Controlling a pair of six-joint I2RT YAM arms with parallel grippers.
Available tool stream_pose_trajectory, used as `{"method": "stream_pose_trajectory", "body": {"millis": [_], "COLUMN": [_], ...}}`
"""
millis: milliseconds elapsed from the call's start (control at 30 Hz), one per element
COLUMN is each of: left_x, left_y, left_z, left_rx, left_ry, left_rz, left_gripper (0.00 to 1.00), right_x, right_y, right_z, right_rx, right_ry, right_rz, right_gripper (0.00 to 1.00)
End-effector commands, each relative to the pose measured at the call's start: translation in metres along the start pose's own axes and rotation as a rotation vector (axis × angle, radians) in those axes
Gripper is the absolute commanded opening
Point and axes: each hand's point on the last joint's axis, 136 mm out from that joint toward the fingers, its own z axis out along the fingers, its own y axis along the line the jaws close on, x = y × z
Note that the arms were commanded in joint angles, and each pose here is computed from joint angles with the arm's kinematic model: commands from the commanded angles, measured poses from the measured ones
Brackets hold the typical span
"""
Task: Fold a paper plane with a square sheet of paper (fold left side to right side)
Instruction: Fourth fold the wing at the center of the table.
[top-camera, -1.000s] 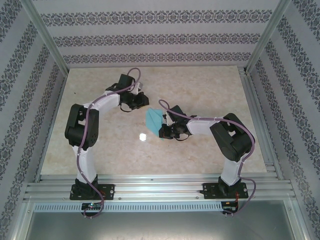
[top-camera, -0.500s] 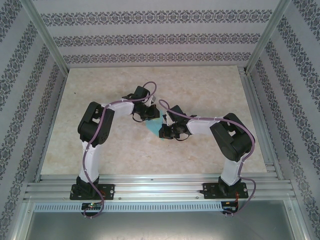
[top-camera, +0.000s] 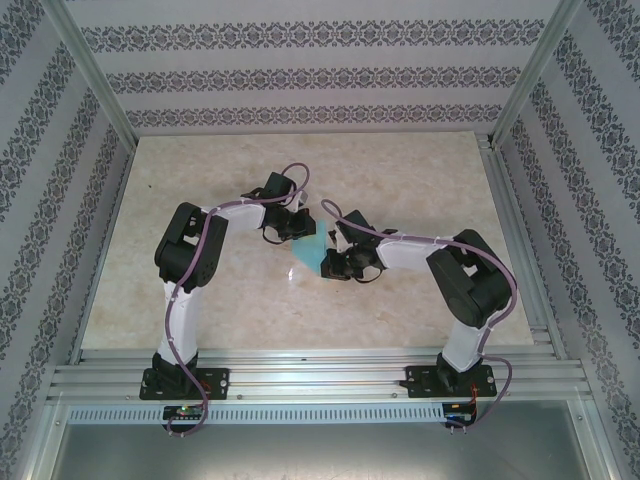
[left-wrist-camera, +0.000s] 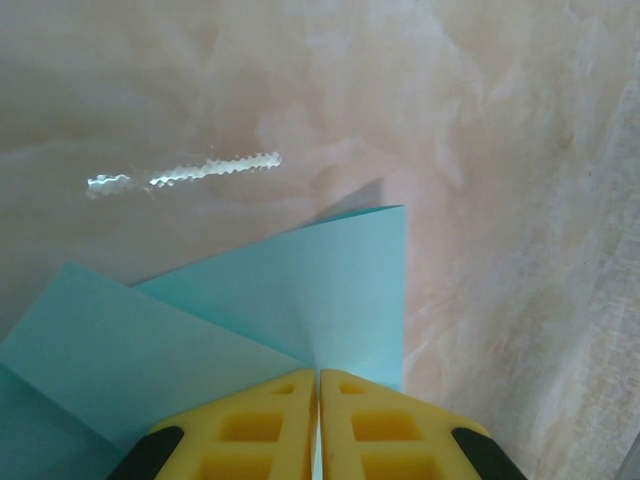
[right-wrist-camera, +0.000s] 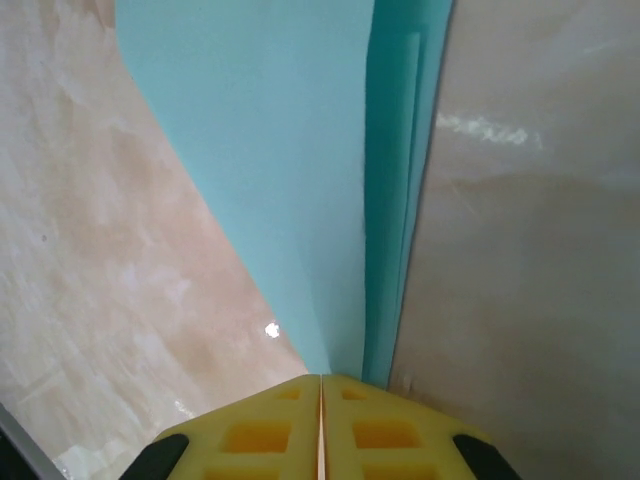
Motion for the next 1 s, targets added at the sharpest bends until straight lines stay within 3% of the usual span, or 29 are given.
{"method": "stream_pose_trajectory", "body": {"millis": [0,333,567,733,967], "left_x": [0.010,0.018,0.021,0.022,0.022], "left_y": [0.031,0.032,0.034,0.036,0.039], "left_z": [0.014,0.020,0.022,0.023,0.024], "left_rx": [-0.067,-0.061,-0.066,-0.074,-0.088], "left_ry": [0.006,0.024,0.034,0.036,0.040], "left_rz": [-0.002,-0.006,-0.011,-0.011,-0.012], "left_gripper": [0.10,0.10,0.10,0.10,0.10], "right_x": [-0.022,-0.070,-0.086,-0.075,-0.030], "right_y": [0.022,0.034,0.028,0.006,-0.028], "right_z": [-0.025,0.001,0.022,0.035,0.046], "right_rx": [-0.058,-0.079,-0.037,0.028,0.100], "right_ry": [-0.080,-0.191,-0.189,-0.143,-0.036], "right_rz": [0.009,-0.053,-0.089,-0.083,-0.048], "right_gripper": [0.09,0.06,0.06,0.06,0.06]}}
